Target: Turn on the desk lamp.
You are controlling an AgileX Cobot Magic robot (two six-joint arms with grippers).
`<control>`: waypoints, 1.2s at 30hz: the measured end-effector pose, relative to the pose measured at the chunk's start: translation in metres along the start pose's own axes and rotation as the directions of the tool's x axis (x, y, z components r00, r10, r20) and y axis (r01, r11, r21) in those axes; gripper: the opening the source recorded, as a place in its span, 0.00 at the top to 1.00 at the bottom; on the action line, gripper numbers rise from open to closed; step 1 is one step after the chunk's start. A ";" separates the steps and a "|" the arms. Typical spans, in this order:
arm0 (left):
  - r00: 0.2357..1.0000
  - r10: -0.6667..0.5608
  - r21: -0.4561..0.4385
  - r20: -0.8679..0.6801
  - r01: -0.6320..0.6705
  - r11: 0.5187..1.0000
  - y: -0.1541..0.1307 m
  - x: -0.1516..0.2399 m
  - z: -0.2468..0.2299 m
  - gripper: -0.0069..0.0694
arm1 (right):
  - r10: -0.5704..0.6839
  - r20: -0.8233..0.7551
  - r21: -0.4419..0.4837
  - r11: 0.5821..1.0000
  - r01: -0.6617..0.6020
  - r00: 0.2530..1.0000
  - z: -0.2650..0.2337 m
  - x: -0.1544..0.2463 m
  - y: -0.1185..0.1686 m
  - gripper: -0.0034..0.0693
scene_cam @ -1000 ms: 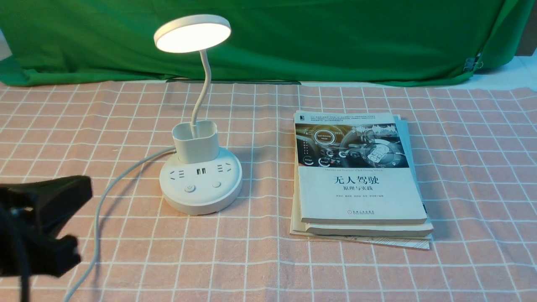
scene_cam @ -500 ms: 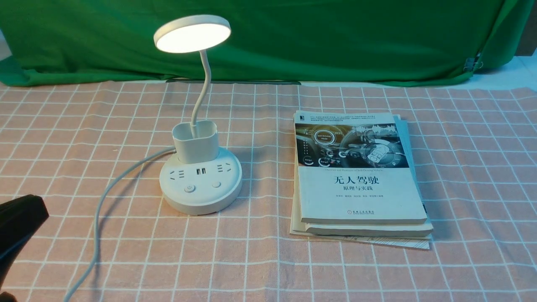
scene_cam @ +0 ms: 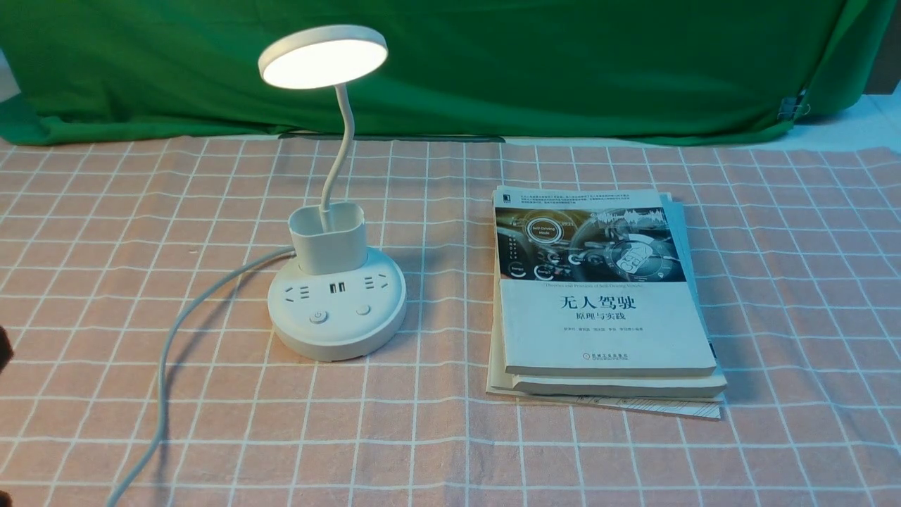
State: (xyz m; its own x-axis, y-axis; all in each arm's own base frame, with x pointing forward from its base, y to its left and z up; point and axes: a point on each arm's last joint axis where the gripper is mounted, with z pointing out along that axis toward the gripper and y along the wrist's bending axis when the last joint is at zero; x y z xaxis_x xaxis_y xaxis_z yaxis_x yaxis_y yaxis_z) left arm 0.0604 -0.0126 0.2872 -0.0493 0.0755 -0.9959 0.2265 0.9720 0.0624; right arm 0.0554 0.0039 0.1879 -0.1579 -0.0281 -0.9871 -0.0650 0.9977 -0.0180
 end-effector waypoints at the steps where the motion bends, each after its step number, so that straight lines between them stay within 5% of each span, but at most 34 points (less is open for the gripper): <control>1: 0.999 -0.014 -0.027 0.036 0.015 1.000 0.001 0.004 -0.001 0.91 | 0.000 0.000 0.000 1.000 0.000 1.000 0.000 0.000 0.000 0.63; 9: 0.963 -0.006 -0.189 0.268 0.058 0.980 0.006 0.052 -0.003 0.91 | 0.000 0.000 0.000 1.000 0.000 1.000 0.000 0.000 0.000 0.63; 18: 0.982 -0.160 -0.225 -0.100 0.134 0.965 0.005 0.101 -0.001 0.91 | 0.000 0.000 0.000 1.000 0.000 1.000 0.000 0.000 0.000 0.63; 36: 0.978 -0.190 -0.208 -0.092 0.167 0.964 0.003 0.100 -0.001 0.91 | 0.000 0.000 0.000 1.000 0.000 1.000 0.000 0.000 0.000 0.63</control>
State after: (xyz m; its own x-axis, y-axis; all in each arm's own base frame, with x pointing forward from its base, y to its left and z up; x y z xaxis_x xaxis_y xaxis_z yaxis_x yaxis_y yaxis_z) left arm 0.0550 -0.0021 0.1875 -0.1807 -0.0900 -0.9794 0.0081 0.9956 -0.0930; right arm 0.0554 0.0039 0.1879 -0.1579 -0.0281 -0.9871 -0.0650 0.9977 -0.0180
